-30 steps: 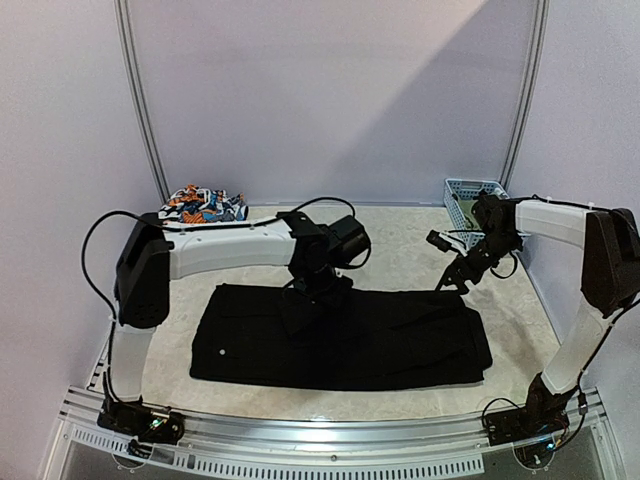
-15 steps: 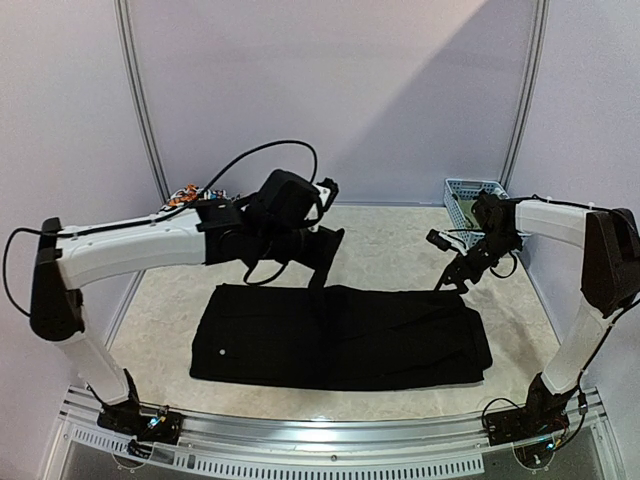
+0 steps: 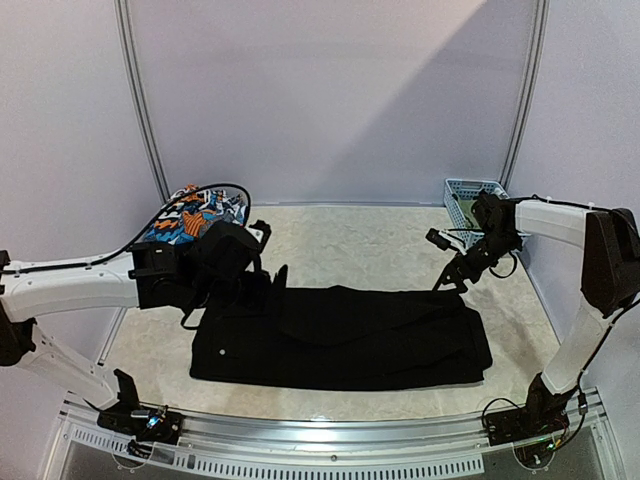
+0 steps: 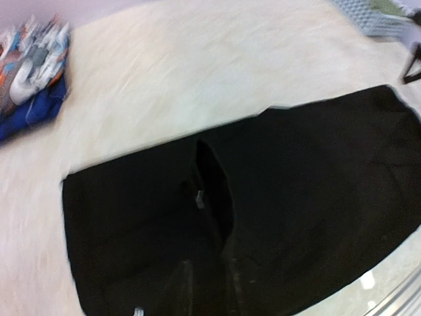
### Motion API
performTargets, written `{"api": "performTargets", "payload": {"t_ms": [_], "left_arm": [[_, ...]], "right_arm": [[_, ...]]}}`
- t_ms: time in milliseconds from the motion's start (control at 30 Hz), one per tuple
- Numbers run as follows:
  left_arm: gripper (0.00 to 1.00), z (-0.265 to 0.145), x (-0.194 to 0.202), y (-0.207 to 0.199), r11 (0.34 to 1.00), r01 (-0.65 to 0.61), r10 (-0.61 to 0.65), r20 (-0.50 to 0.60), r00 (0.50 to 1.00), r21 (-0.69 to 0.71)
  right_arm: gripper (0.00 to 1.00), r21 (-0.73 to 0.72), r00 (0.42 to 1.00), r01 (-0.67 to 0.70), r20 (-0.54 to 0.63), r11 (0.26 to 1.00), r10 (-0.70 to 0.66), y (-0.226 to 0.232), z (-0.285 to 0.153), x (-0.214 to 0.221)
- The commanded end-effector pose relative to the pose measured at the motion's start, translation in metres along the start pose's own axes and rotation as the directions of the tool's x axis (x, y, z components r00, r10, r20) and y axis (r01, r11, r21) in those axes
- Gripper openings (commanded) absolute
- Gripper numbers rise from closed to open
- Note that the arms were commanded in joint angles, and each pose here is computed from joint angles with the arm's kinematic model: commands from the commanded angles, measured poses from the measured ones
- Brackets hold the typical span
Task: Fold and stack the mixed laundry pile
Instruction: Adjust the rectangle-folded shirt at the center of the board.
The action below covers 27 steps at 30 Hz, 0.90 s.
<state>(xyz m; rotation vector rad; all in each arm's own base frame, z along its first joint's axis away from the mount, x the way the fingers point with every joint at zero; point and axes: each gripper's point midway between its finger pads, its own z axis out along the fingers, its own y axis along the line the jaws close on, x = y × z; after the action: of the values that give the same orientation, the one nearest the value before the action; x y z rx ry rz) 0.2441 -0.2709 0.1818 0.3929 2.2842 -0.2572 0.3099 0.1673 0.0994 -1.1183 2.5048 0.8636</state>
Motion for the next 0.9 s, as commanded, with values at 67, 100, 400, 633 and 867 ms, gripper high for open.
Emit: {"api": "performTargets", "payload": {"t_ms": [67, 100, 400, 633, 867], "left_arm": [[0.31, -0.045, 0.056, 0.084, 0.936, 0.122, -0.149, -0.055, 0.987, -0.330], [0.33, -0.049, 0.051, 0.087, 0.933, 0.137, -0.154, -0.023, 0.988, -0.333], [0.59, 0.012, 0.016, 0.039, 0.971, 0.192, -0.196, -0.015, 0.980, -0.144], [0.59, 0.083, 0.038, -0.029, 0.983, -0.115, 0.044, -0.425, 0.904, -0.145], [0.56, 0.118, 0.071, -0.053, 0.983, -0.123, 0.027, -0.552, 0.833, -0.138]], "right_arm": [[0.91, -0.006, 1.000, 0.013, 0.019, 1.000, -0.013, 0.005, -0.004, -0.005], [0.92, -0.004, 1.000, 0.014, 0.023, 1.000, -0.014, 0.005, -0.004, -0.006], [0.94, 0.042, 0.997, 0.047, -0.054, 0.998, -0.045, 0.002, 0.004, -0.002], [0.94, 0.034, 0.998, 0.041, -0.048, 0.999, -0.040, 0.003, 0.004, -0.004], [0.94, 0.030, 0.998, 0.043, -0.051, 0.999, -0.042, 0.004, 0.005, -0.001]]}}
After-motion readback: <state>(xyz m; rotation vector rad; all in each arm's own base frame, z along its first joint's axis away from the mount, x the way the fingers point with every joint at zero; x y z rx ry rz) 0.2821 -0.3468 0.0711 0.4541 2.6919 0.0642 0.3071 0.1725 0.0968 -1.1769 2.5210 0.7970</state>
